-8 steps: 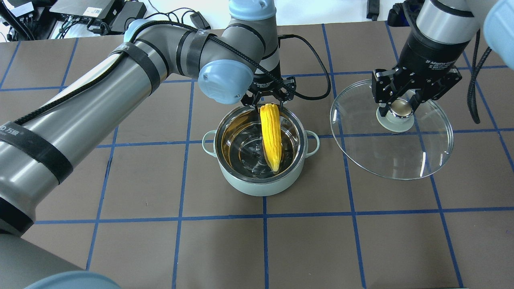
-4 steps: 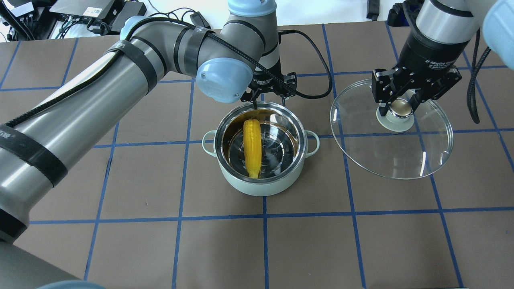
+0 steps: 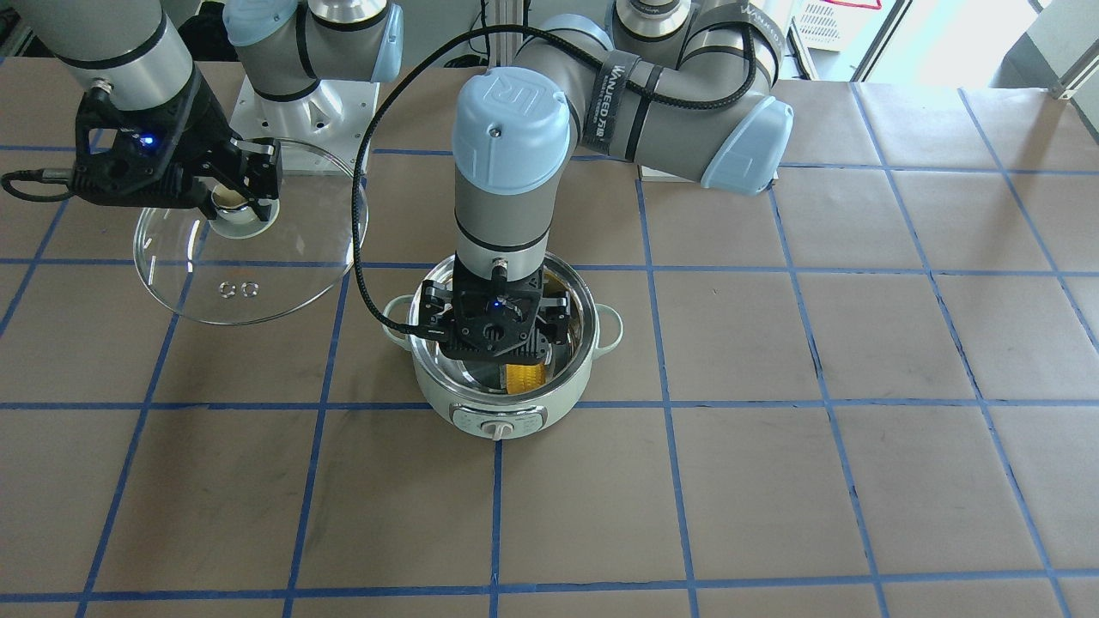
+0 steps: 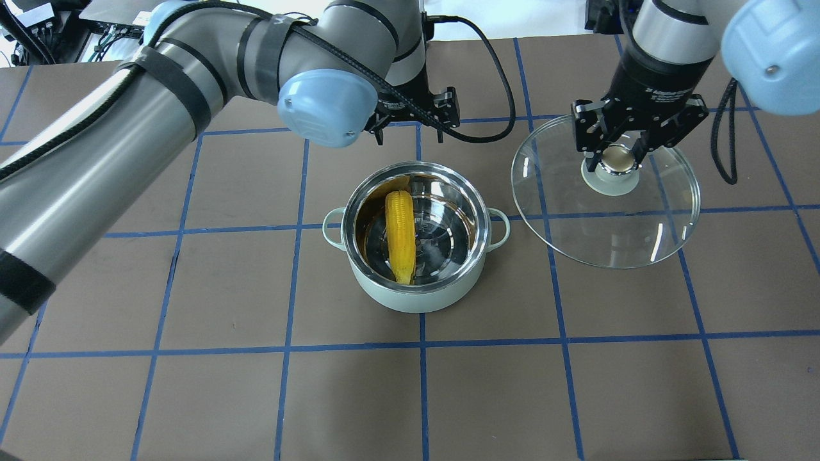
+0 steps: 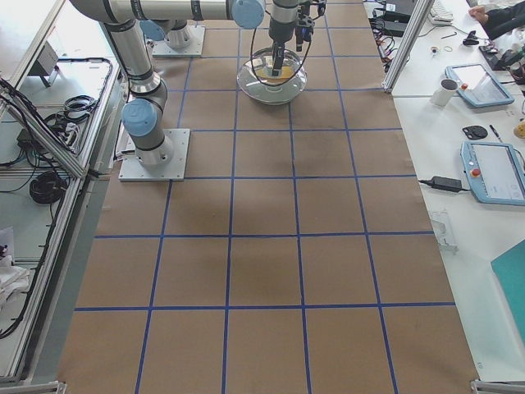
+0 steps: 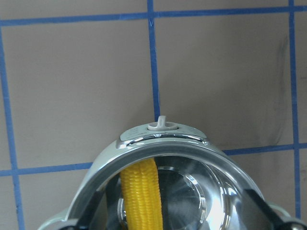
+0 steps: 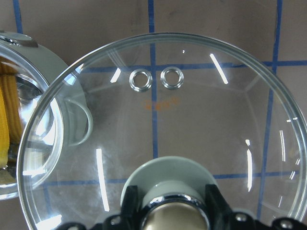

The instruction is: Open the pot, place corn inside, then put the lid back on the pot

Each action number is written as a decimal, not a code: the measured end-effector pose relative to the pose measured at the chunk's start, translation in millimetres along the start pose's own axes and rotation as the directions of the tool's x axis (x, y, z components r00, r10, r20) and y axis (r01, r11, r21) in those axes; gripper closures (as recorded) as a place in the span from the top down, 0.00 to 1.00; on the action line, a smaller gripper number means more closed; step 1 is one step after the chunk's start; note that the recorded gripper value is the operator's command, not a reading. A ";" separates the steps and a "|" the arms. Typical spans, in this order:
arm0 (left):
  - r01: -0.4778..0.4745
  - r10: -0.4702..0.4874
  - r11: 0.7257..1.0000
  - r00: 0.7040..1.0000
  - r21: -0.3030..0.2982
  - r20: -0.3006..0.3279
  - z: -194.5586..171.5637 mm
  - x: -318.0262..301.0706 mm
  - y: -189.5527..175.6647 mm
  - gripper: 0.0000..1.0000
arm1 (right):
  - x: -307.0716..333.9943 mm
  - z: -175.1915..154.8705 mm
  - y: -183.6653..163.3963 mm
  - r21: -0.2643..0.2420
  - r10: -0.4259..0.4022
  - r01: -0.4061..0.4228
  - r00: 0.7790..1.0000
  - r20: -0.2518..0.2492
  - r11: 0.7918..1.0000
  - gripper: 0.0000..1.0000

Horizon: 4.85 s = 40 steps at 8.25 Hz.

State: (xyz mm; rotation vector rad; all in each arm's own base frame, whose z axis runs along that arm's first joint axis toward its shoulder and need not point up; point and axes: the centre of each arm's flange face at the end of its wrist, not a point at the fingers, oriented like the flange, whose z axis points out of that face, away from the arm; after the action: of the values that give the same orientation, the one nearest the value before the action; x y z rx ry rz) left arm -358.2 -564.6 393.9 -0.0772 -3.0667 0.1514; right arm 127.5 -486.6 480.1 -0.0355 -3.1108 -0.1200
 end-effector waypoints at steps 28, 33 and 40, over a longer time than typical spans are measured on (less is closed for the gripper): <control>0.015 -0.016 1.000 0.998 0.018 0.053 -121.4 -217.9 20.4 1.00 | -253.7 124.1 -21.9 0.044 0.106 -0.107 0.994 0.019 0.993 0.51; 0.014 -0.015 1.000 0.998 0.016 0.054 -120.9 -217.2 20.8 1.00 | -255.2 125.3 -24.9 0.057 0.104 -0.106 0.994 0.027 0.993 0.98; 0.014 -0.015 1.000 0.998 0.017 0.054 -121.6 -217.2 21.1 1.00 | -242.3 72.8 -8.8 0.144 0.101 -0.111 0.992 0.073 0.983 1.00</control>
State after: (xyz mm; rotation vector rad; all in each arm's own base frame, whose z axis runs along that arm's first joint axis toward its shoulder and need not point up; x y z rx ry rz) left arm -132.0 -543.6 497.8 -0.0506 -3.1192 0.1815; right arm 367.4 -495.1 399.8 -0.2055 -3.1645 0.1162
